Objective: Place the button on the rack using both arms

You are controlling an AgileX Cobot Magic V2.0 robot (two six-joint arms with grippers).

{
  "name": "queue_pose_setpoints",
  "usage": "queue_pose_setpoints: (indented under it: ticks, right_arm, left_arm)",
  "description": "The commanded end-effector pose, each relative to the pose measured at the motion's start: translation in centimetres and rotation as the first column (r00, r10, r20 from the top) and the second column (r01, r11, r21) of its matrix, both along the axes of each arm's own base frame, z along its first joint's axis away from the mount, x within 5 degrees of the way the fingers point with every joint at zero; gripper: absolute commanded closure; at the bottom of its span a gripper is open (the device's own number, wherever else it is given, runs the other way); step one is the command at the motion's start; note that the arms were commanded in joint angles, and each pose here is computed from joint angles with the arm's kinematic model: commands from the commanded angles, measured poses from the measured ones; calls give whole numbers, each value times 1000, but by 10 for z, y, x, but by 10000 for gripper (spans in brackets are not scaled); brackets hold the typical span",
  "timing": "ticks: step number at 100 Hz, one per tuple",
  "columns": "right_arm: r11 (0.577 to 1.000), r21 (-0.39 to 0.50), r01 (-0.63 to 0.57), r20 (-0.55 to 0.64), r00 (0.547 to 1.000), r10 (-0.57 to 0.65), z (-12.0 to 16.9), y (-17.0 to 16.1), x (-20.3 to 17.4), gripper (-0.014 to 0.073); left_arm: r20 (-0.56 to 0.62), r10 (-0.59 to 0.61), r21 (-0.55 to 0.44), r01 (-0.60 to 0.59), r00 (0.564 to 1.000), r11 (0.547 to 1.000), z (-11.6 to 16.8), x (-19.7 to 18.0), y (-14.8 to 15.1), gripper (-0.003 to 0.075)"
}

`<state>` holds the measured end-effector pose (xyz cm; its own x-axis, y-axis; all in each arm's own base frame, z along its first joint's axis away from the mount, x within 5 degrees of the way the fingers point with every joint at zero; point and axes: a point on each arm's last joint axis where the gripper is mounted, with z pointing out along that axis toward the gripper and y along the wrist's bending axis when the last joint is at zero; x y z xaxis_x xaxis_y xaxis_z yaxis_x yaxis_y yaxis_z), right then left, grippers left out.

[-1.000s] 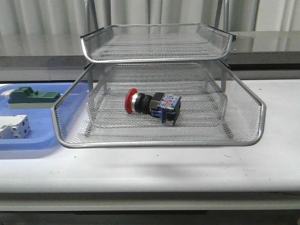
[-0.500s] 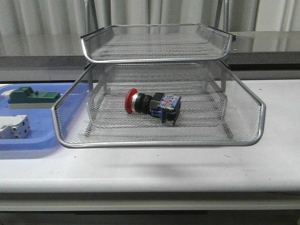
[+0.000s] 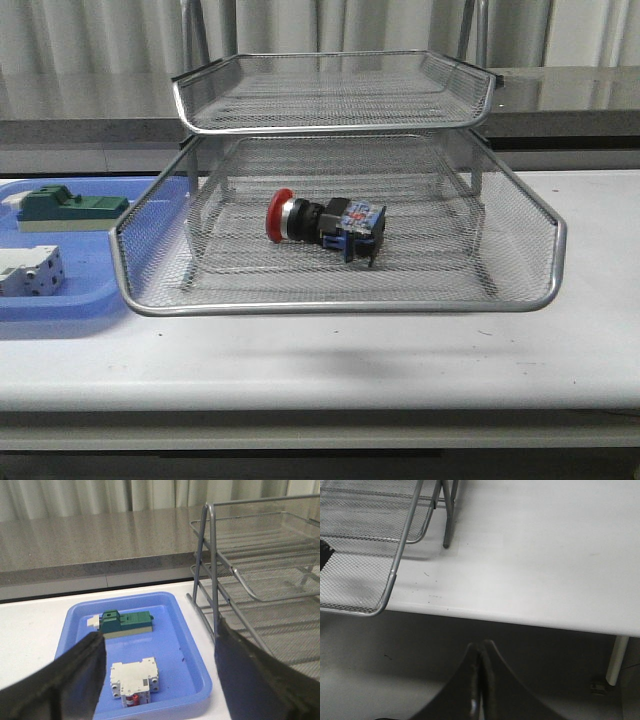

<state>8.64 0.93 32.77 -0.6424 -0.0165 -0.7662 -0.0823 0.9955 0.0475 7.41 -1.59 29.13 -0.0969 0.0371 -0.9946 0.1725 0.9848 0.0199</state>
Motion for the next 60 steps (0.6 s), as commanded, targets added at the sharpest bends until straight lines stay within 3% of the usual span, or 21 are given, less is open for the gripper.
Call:
queue_pose_setpoints:
  ticks: [1, 13, 50, 60]
  right_arm:
    - [1000, 4, 7, 91, 996, -7, 15, 0, 3, 664]
    - [1000, 4, 7, 91, 996, -7, 15, 0, 3, 664]
    - [1000, 4, 7, 91, 996, -7, 15, 0, 3, 664]
    - [1000, 4, 7, 91, 996, -7, 15, 0, 3, 664]
  left_arm:
    - [117, 54, -61, -47, 992, 997, 11, -7, 4, 259]
    - [168, 89, -71, -78, 982, 994, 7, -12, 7, 259]
    - [161, 110, -81, -98, 981, 992, -1, -10, 9, 261]
    - [161, 110, -81, -98, 981, 992, -1, -10, 9, 307]
